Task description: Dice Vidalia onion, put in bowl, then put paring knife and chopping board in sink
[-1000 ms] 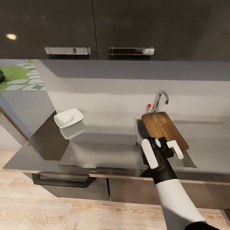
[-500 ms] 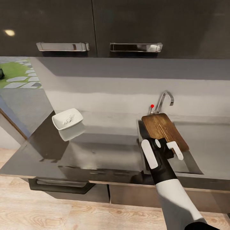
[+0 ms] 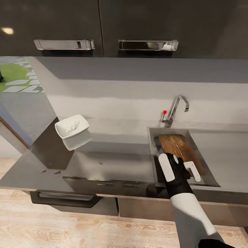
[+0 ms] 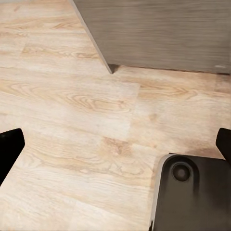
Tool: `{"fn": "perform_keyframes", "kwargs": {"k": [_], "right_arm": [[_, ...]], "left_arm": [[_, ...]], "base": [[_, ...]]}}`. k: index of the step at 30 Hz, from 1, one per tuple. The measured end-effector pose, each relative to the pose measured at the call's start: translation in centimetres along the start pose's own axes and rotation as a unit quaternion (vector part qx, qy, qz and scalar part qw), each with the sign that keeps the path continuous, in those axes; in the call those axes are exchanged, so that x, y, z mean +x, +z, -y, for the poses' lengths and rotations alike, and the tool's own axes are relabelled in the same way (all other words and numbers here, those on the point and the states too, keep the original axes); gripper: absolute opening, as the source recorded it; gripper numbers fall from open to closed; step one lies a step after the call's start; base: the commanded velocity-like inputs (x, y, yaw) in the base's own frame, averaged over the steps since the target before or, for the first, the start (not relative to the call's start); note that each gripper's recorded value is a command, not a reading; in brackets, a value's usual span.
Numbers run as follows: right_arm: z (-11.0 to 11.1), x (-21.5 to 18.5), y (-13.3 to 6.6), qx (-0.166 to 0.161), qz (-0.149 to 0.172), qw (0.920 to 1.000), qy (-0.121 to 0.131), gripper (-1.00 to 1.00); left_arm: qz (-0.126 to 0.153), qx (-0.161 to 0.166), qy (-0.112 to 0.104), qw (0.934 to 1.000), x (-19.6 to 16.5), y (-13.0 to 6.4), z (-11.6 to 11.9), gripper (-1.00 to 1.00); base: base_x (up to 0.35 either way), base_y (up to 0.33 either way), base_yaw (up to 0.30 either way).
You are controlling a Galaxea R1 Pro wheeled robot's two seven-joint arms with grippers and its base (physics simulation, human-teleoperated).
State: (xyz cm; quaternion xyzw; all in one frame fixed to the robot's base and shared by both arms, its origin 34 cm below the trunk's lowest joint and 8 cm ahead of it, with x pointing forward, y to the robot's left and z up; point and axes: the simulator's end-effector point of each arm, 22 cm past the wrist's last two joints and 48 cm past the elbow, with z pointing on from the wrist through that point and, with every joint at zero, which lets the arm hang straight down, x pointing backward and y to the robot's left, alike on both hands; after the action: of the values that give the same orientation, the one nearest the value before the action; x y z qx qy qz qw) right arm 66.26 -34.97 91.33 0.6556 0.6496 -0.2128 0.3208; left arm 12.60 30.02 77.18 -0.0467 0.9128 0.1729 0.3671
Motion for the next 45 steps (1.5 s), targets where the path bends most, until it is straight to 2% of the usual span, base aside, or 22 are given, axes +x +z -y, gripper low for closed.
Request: {"fn": "perform_keyframes", "kwargs": {"k": [18,26,45], "right_arm": [[0.5,1.2,1.1,0.010,-0.002,0.9999,-0.011,-1.00],[0.3,1.6,1.6,0.004,-0.001,0.9999,-0.016,-1.00],[1.2,3.2,3.0,0.019,-0.004,0.9992,-0.034,-1.00]], "left_arm": [[-0.014,0.000,0.006,0.9999,0.6,-0.4,-0.2,1.00],[-0.020,0.000,0.010,0.9997,0.8,-0.6,-0.3,1.00],[-0.034,0.001,0.015,0.9993,1.4,-1.1,-0.4,1.00]], "base": [[0.058,-0.033,0.000],[0.004,-0.002,0.000],[0.000,0.000,0.000]]}}
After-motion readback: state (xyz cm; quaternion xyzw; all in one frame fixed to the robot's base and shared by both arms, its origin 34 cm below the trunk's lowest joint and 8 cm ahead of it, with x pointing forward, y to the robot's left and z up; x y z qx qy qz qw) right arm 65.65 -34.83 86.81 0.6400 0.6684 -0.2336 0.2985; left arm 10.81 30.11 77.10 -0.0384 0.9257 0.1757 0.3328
